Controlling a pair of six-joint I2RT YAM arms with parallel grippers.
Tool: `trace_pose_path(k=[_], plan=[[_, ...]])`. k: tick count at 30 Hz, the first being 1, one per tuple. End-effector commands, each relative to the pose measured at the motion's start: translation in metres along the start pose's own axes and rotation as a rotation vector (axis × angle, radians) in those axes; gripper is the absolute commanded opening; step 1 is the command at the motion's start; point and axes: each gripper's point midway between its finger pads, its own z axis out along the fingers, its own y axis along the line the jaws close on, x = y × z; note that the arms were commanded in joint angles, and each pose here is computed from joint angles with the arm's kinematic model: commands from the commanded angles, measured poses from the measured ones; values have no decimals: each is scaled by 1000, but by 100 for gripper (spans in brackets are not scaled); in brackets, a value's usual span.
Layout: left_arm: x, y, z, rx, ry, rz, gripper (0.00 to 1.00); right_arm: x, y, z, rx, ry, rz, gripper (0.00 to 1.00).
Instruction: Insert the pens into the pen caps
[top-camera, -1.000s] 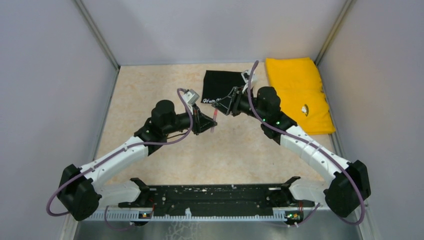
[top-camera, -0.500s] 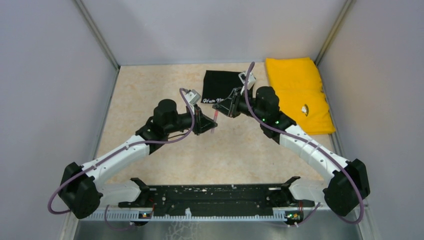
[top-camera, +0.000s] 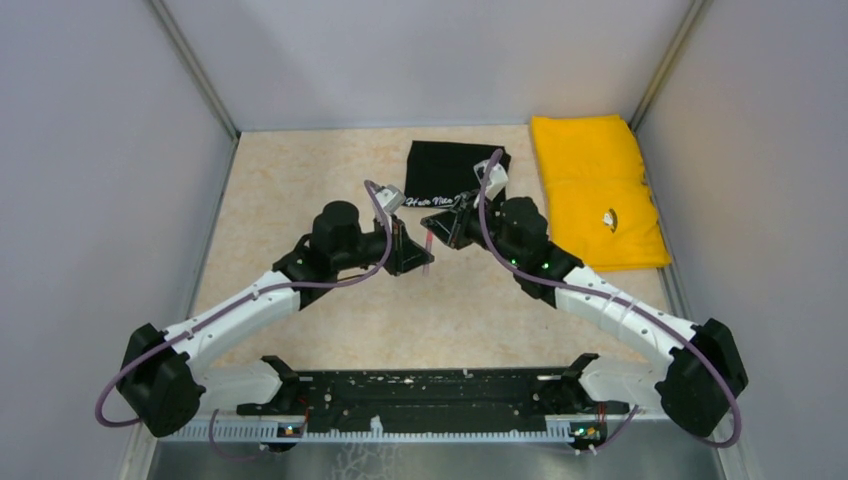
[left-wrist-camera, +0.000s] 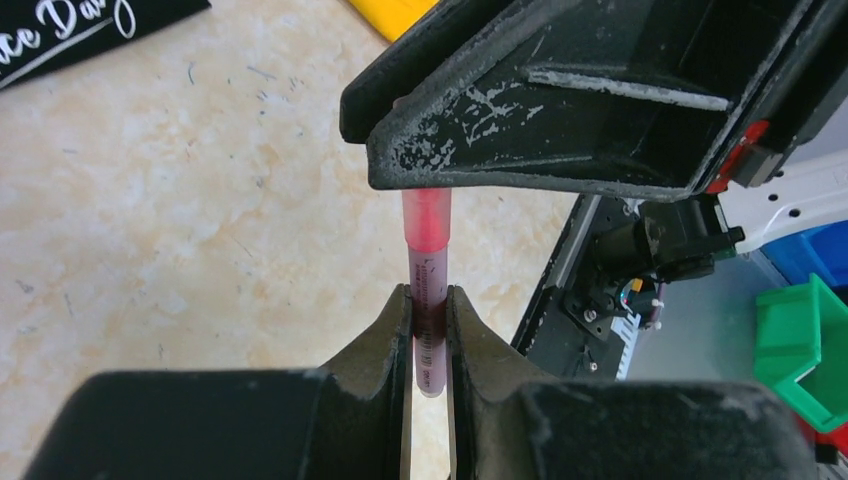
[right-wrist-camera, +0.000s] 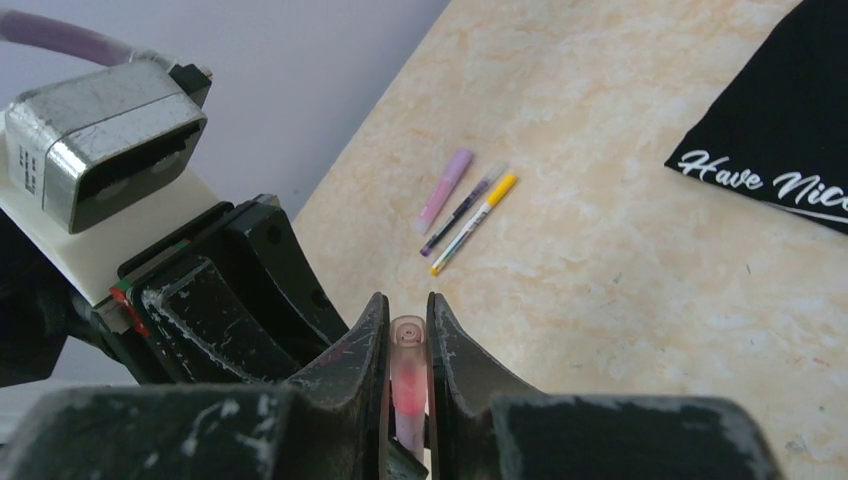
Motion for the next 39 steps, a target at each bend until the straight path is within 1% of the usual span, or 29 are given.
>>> trace_pose_path(k=[1, 13, 23, 33, 39], plan=[[-108, -38, -16, 61, -345, 137, 0, 102, -18, -21, 72, 272, 46, 0], [-126, -37, -22, 21, -407, 150, 0, 170, -18, -47, 109, 381, 68, 0], [-151, -29, -29, -21, -474, 168, 0, 230, -2, -65, 99, 491, 72, 0], [-165, -21, -41, -48, -513, 177, 0, 259, -18, -81, 150, 557, 48, 0], [-167, -18, -42, -38, -517, 170, 0, 276, -14, -82, 128, 612, 17, 0]])
